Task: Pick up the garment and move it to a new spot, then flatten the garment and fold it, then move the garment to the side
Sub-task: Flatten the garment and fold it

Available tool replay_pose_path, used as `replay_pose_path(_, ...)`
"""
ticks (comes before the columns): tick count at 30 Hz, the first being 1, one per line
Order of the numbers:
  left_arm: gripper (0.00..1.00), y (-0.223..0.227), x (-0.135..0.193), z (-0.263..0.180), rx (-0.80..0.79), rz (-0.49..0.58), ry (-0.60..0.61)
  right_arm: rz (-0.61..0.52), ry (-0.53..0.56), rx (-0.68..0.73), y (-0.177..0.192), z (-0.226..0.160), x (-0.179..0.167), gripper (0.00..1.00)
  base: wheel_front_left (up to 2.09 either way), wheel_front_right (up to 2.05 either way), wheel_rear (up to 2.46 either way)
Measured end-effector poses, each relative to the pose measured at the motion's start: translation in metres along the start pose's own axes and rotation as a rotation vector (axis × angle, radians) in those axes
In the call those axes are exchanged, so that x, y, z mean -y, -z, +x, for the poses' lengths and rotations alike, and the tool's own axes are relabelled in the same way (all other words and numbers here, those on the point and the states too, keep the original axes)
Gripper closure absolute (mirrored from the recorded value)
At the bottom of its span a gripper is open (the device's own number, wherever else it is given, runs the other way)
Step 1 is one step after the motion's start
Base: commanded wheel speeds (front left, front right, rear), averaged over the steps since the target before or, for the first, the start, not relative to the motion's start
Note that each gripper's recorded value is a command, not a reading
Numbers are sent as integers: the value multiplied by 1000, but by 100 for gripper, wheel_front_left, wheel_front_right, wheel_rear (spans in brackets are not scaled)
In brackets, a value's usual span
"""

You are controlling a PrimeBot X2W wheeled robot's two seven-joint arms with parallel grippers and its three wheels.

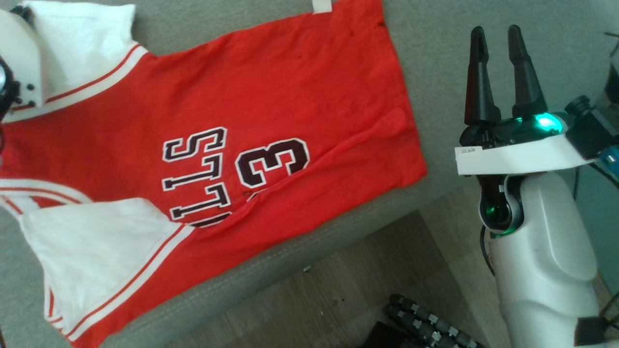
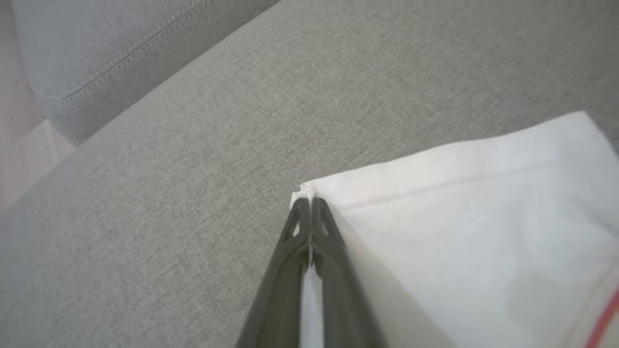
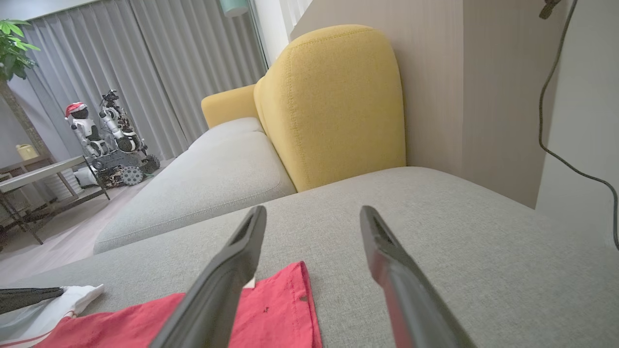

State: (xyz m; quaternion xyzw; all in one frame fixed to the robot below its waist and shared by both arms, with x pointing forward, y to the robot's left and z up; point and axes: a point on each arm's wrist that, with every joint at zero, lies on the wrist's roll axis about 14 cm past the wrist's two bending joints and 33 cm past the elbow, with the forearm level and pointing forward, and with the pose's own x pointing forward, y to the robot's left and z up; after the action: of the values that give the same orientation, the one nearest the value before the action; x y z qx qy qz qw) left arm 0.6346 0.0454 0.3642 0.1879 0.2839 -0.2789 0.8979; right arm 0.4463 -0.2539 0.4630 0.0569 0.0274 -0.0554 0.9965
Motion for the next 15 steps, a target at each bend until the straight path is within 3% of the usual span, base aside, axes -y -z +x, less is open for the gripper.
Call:
replay_pose_path(6, 100, -8, -8, -12, 85, -32, -18, -20, -33, -34, 3, 17, -10, 0, 0, 0, 0)
replay_pose_path(9, 100, -23, -13, -26, 188, -66, -53, -50, -103, -98, 3, 41, -26, 0, 0, 0, 0)
replay_pose_path(15, 100, -32, -25, -51, 306, -97, -109, -181, -134, -272, 23, 66, -5, 0, 0, 0, 0)
